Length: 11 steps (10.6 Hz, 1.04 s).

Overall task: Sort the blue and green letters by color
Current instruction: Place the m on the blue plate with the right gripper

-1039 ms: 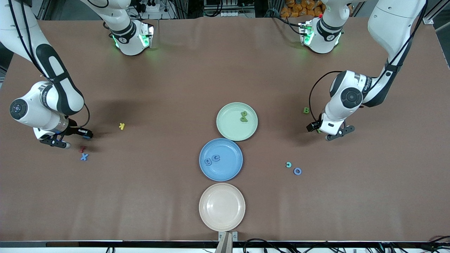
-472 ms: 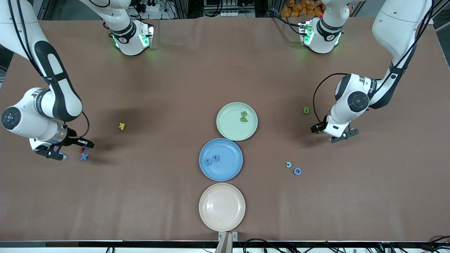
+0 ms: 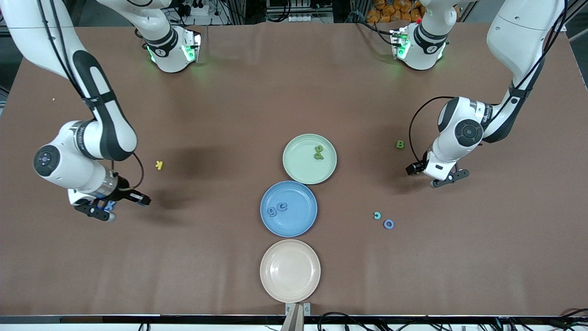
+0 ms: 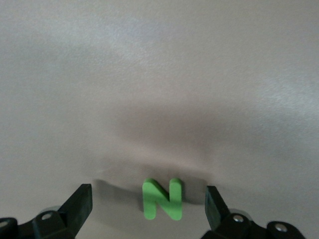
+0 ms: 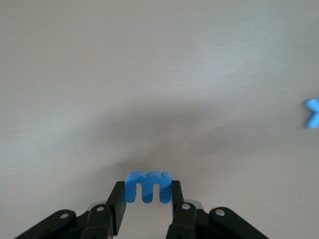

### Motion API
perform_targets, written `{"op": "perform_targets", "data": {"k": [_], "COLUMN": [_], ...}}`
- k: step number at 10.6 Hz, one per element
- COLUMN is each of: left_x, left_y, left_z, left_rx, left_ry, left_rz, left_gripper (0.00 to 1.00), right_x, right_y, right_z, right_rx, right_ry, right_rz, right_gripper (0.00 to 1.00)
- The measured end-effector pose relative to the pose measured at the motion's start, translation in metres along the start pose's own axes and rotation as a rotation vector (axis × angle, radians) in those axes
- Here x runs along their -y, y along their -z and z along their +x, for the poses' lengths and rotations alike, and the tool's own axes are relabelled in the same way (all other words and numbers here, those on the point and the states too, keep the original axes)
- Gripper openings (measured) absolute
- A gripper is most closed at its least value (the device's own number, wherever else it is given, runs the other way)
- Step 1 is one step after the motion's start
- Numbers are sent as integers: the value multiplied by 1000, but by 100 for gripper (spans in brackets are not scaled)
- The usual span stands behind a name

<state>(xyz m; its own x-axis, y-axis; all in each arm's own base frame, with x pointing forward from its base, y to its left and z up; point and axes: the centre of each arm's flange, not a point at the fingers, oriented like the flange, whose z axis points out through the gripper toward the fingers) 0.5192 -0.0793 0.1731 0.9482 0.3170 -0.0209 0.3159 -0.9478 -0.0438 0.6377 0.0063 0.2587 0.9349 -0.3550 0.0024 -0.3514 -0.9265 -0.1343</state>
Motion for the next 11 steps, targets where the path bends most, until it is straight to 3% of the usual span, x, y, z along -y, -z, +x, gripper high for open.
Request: {"op": "perform_targets", "data": {"k": [7,11], "left_x": [-2,-3], "left_y": [-4,-6], "left_z": [-1,-2], "left_rx": [0,4], "left_ry": [-3,-5], "left_rz": [-8,-9], "left_gripper": [100,100], "right_x": [198,286], "right_y": [-31,-47], "right_z": [-52,-102], "right_rx": [-11,-70], "right_ry": [-39,-84], "right_rz": [69,151], "right_gripper": [41,41]}}
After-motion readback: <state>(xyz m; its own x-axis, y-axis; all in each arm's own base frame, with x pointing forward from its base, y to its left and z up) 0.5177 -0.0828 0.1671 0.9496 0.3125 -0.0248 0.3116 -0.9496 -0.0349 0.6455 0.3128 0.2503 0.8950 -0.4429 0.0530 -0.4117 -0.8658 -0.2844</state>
